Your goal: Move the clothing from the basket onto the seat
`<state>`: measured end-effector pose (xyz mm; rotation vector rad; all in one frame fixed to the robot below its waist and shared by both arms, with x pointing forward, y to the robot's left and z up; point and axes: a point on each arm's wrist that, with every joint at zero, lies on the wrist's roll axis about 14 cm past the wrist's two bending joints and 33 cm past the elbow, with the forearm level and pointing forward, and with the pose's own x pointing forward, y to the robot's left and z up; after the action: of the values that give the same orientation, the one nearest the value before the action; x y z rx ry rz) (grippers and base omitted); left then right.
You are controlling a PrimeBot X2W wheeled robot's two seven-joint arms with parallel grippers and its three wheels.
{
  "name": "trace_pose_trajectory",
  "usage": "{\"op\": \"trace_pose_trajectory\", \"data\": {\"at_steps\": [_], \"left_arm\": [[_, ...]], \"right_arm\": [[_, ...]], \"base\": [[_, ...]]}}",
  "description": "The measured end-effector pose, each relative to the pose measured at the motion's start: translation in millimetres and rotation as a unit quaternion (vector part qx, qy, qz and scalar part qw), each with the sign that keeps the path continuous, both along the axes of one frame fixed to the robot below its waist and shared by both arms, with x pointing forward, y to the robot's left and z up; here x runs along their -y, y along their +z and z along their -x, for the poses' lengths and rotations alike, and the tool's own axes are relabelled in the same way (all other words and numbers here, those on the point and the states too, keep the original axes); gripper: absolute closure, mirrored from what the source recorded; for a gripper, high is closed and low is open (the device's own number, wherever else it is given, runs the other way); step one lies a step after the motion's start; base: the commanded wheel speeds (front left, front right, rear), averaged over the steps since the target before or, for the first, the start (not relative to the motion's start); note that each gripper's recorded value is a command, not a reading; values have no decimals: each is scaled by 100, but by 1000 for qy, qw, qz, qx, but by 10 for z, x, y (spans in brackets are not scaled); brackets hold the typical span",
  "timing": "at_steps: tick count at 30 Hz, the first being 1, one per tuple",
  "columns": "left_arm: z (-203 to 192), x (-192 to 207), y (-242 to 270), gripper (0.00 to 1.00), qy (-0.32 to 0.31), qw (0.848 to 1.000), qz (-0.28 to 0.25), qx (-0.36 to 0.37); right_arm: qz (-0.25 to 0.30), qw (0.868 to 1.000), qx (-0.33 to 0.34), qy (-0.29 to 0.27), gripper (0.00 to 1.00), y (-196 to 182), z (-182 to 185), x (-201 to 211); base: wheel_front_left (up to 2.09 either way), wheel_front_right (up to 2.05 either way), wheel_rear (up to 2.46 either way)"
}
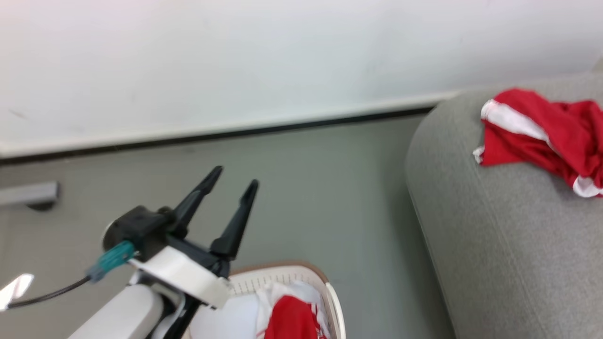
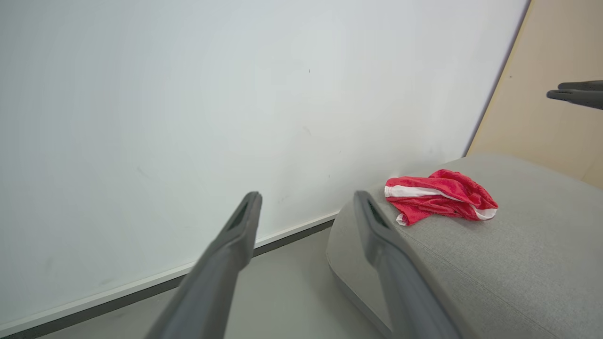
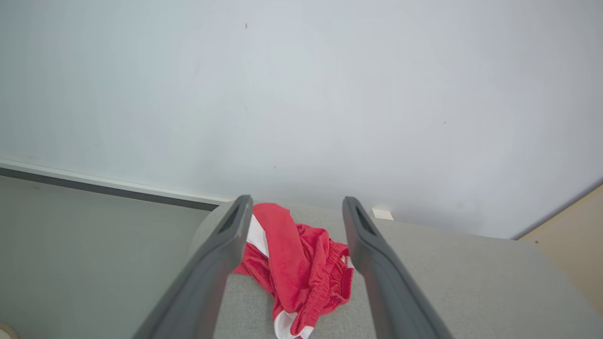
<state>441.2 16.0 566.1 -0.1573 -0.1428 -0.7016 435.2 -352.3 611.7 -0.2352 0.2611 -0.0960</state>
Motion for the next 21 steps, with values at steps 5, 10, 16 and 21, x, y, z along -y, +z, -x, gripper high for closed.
{"op": "trace_pose_trajectory", "data": {"at_steps": [5, 10, 16, 21], "left_arm": [[114, -459, 284, 0, 85, 996, 8, 24], [292, -923, 287, 0, 164, 986, 21, 14], [484, -1295, 156, 0, 225, 974, 31, -6], [597, -1521, 93, 0, 263, 965, 7, 7]], "right_arm": [[-13, 991, 118, 65, 0, 513, 118, -528], [-83, 973, 181, 118, 0, 522, 198, -1102], [-175, 952, 204, 147, 0, 210, 286, -1615], [-185, 954, 188, 143, 0, -203, 388, -1792]], "base": [[0, 0, 0], [0, 0, 0], [0, 0, 0], [0, 0, 0]]}}
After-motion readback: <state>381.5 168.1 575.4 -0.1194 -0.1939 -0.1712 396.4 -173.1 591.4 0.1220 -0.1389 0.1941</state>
